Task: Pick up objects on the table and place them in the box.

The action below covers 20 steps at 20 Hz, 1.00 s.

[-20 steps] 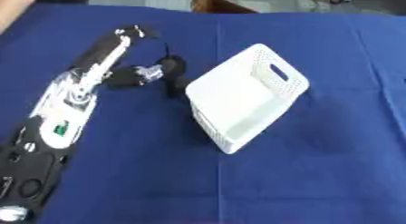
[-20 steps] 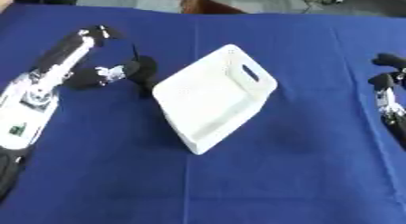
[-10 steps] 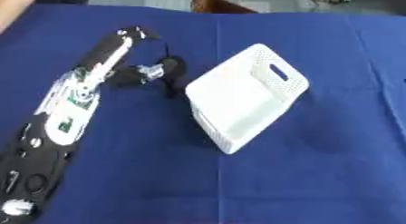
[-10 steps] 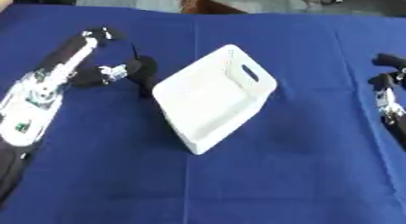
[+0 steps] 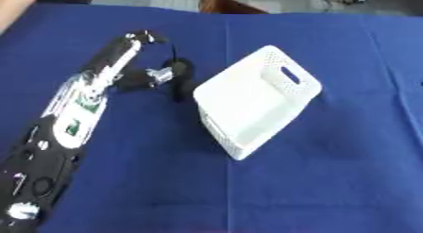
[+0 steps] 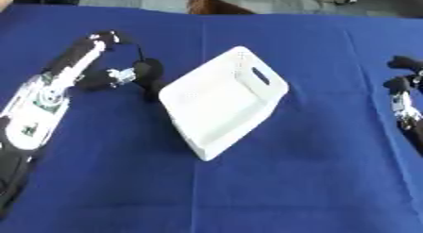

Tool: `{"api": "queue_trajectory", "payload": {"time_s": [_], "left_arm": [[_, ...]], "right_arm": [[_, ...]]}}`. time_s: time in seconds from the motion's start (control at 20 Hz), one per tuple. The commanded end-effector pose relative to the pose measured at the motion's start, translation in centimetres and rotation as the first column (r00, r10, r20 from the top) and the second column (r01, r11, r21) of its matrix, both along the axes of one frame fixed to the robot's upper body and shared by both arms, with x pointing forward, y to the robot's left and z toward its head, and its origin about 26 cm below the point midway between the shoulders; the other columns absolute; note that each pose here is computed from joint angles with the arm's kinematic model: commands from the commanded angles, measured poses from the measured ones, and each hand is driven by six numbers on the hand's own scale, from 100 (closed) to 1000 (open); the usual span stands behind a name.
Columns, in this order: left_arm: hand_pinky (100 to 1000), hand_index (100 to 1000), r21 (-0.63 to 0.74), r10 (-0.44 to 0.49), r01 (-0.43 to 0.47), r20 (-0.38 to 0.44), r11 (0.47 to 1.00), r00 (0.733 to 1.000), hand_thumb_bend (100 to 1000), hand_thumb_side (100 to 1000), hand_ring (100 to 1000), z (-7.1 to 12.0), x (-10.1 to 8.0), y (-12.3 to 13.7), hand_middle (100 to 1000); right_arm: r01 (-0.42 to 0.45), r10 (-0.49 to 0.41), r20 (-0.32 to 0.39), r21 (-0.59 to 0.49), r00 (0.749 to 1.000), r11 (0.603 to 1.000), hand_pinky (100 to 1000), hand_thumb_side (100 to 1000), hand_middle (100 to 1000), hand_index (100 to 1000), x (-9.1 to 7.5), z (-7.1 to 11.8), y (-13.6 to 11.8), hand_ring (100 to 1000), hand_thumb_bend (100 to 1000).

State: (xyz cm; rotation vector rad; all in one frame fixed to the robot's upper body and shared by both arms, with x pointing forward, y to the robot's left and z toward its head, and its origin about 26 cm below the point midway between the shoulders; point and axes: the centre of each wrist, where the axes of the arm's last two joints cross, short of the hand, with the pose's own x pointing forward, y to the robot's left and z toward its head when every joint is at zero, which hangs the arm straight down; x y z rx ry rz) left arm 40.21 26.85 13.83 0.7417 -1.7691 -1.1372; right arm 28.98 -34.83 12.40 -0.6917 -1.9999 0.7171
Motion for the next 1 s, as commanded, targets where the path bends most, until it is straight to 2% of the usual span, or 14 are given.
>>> {"api": "queue_trajectory", "payload": {"time_s": [0.05, 1.0], "left_arm": [[792, 857, 0.013, -0.004, 0.004, 0.032, 1.0, 0.999, 603, 872, 843, 1.1, 0.4, 0.0, 811], [795, 857, 0.036, -0.007, 0.007, 0.008, 0.999, 1.0, 595, 883, 845, 0.5, 1.4, -0.4, 812]], "right_arm": [[-0.007, 0.007, 0.025, -0.012, 1.0, 1.0, 740, 863, 771, 890, 0.2, 0.9, -0.1, 632, 100], [-0.011, 0.011, 0.028, -0.006, 1.0, 1.0, 740, 863, 771, 891, 0.3, 0.9, -0.1, 632, 100]]}}
